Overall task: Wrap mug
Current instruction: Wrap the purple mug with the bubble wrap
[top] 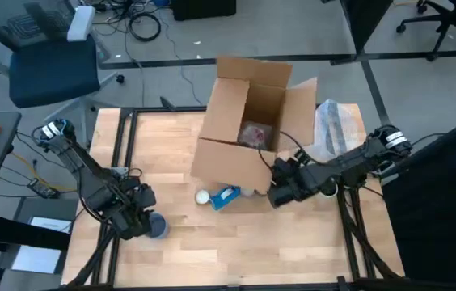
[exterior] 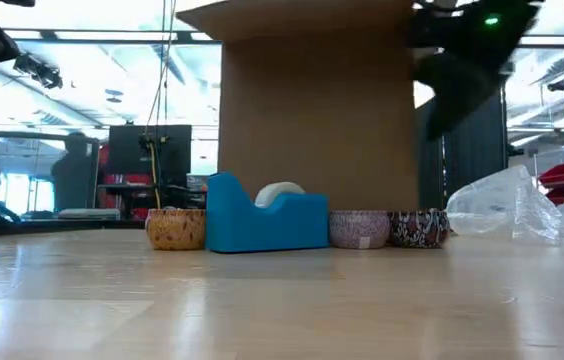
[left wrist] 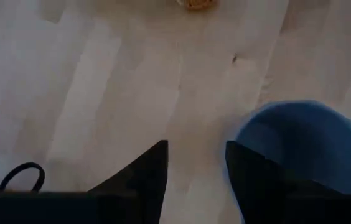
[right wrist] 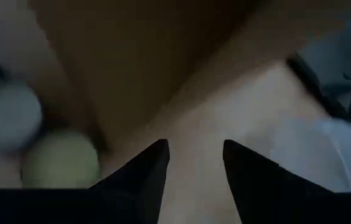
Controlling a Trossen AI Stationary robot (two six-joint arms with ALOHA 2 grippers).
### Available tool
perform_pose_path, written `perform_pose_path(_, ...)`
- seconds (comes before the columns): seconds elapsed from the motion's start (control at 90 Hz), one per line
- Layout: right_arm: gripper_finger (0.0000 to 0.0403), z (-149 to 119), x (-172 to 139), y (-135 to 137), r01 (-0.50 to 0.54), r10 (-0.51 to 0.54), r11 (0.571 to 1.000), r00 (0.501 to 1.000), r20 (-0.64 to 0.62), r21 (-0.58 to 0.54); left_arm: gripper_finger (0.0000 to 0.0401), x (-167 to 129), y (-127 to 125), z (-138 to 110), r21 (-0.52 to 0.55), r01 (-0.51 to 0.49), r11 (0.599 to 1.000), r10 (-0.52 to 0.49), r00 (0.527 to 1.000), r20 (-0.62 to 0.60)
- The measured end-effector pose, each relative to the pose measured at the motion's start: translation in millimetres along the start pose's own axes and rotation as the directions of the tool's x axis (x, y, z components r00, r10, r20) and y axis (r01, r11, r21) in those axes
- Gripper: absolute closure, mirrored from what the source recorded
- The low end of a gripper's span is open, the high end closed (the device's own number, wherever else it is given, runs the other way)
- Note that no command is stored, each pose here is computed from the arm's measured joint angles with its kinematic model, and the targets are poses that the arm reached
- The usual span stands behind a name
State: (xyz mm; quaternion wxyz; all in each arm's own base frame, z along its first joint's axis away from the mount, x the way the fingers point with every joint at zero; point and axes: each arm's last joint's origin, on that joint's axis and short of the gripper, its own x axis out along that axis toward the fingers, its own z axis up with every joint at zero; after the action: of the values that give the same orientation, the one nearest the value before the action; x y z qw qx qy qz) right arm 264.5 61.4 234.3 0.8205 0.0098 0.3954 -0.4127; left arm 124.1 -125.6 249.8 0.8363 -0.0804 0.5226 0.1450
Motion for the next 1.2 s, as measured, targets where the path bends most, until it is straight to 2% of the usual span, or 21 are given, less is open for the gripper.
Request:
perform_pose_path(0.1,0.0268,18,6,9,-0.084,0.087,0.996,0.992,0.088,-0.039,0.0254,0,0,0,0.000,-0.001,1.000,0.001,1.000,0.002)
perform_pose_path(0.189,0.0268,35,6,18,-0.168,0.183,0.981,0.966,0.184,-0.093,0.0254,0,0,0,0.000,0.000,1.000,0.000,1.000,0.002)
perform_pose_path(0.267,0.0268,47,4,24,-0.252,0.280,0.958,0.926,0.254,-0.138,0.0254,0,0,0,0.000,0.000,1.000,0.000,1.000,0.001)
perform_pose_path(0.389,0.0269,64,-6,32,-0.378,0.410,0.912,0.835,0.366,-0.159,0.0254,0,-1,0,-0.001,0.011,1.000,-0.011,1.000,-0.017)
perform_pose_path(0.544,0.0275,66,-36,29,-0.442,0.486,0.874,0.768,0.417,-0.202,0.0254,0,-2,-1,-0.006,0.039,0.999,-0.040,0.997,-0.060)
perform_pose_path(0.689,0.0281,57,-67,15,-0.486,0.538,0.843,0.748,0.389,-0.232,0.0254,0,-3,-2,-0.011,0.061,0.998,-0.062,0.995,-0.082)
perform_pose_path(0.833,0.0284,41,-84,-7,-0.529,0.553,0.832,0.777,0.301,-0.165,0.0254,0,-6,-1,-0.025,0.093,0.995,-0.094,0.993,-0.074)
perform_pose_path(0.9,0.0284,30,-85,-17,-0.524,0.538,0.843,0.815,0.214,-0.124,0.0254,0,-8,0,-0.034,0.113,0.993,-0.116,0.991,-0.071)
perform_pose_path(0.989,0.0284,12,-82,-34,-0.496,0.498,0.867,0.866,0.040,-0.049,0.0254,0,-10,1,-0.042,0.125,0.991,-0.128,0.990,-0.063)
perform_pose_path(1.044,0.0284,2,-77,-46,-0.439,0.438,0.898,0.894,-0.100,0.007,0.0254,0,-11,2,-0.047,0.133,0.990,-0.135,0.990,-0.049)
perform_pose_path(1.111,0.0285,-7,-70,-61,-0.320,0.328,0.944,0.912,-0.245,0.073,0.0254,0,-12,2,-0.049,0.134,0.990,-0.136,0.990,-0.038)
perform_pose_path(1.2,0.0286,-13,-58,-82,-0.123,0.173,0.982,0.896,-0.409,0.145,0.0254,1,-11,4,-0.058,0.124,0.991,-0.125,0.992,-0.014)
